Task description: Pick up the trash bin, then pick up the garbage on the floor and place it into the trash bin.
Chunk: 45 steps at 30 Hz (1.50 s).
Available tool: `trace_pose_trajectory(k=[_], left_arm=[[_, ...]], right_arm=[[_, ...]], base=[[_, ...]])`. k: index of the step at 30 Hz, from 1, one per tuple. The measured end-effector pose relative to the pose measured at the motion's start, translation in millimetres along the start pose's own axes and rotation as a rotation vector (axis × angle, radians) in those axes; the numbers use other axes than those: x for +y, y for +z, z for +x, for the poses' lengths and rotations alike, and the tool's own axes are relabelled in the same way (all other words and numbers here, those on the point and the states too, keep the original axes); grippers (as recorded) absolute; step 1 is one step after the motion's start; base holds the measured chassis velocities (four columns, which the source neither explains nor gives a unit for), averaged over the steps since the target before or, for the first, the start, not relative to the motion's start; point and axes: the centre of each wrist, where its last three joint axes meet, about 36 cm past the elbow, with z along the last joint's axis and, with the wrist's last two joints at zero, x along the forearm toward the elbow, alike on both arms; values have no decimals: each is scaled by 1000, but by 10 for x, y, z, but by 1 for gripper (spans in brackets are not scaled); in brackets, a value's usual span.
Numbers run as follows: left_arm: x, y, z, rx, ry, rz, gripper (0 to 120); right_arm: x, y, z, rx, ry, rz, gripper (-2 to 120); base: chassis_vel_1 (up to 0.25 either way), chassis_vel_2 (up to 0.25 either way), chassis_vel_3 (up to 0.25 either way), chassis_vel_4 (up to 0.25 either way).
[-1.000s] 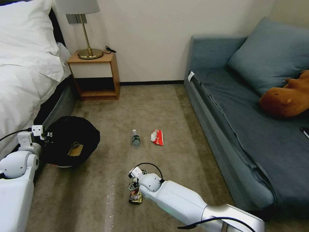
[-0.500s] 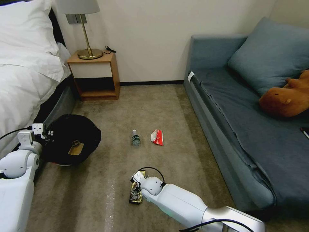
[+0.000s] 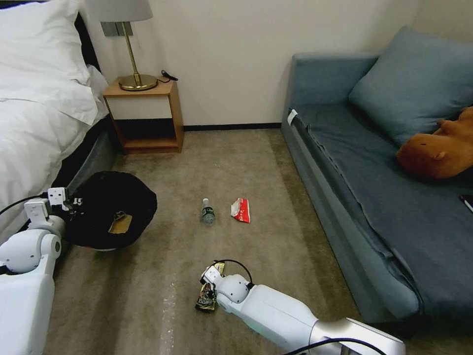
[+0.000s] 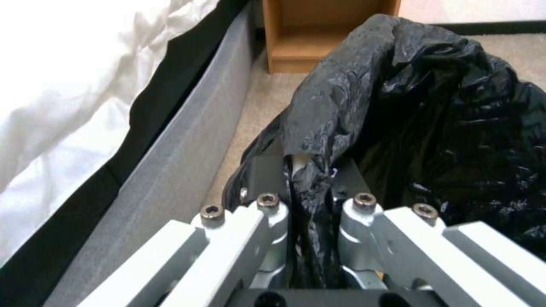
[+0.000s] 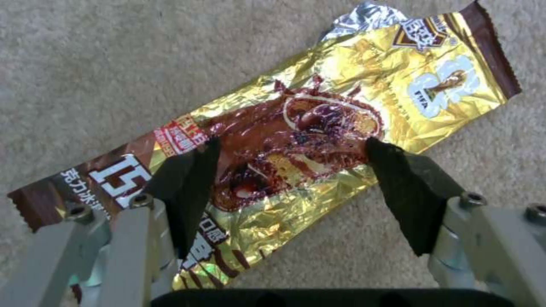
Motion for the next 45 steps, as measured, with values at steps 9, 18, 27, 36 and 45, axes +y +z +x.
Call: trace_pose_trajectory(k=[9, 18, 27, 36, 45], left_arm=[[-2, -25, 10, -4, 6, 10, 7], [11, -51, 5, -5, 7, 8, 7], [12, -50, -4, -2, 10, 7, 7], [24, -57, 7, 1, 18, 22, 7], [-28, -109, 30, -3, 29, 59, 7]], right_arm=[[24, 19, -7, -7, -10, -3, 45], [-18, 10, -4, -13, -4, -3, 18], [-29, 37, -9, -18, -8, -6, 0], [-46, 48, -9, -24, -8, -8, 0], [-64, 49, 0, -50, -3, -3, 0]], base=[[0, 0, 0, 0], [0, 0, 0, 0], [0, 0, 0, 0], [0, 0, 0, 0], [0, 0, 0, 0]])
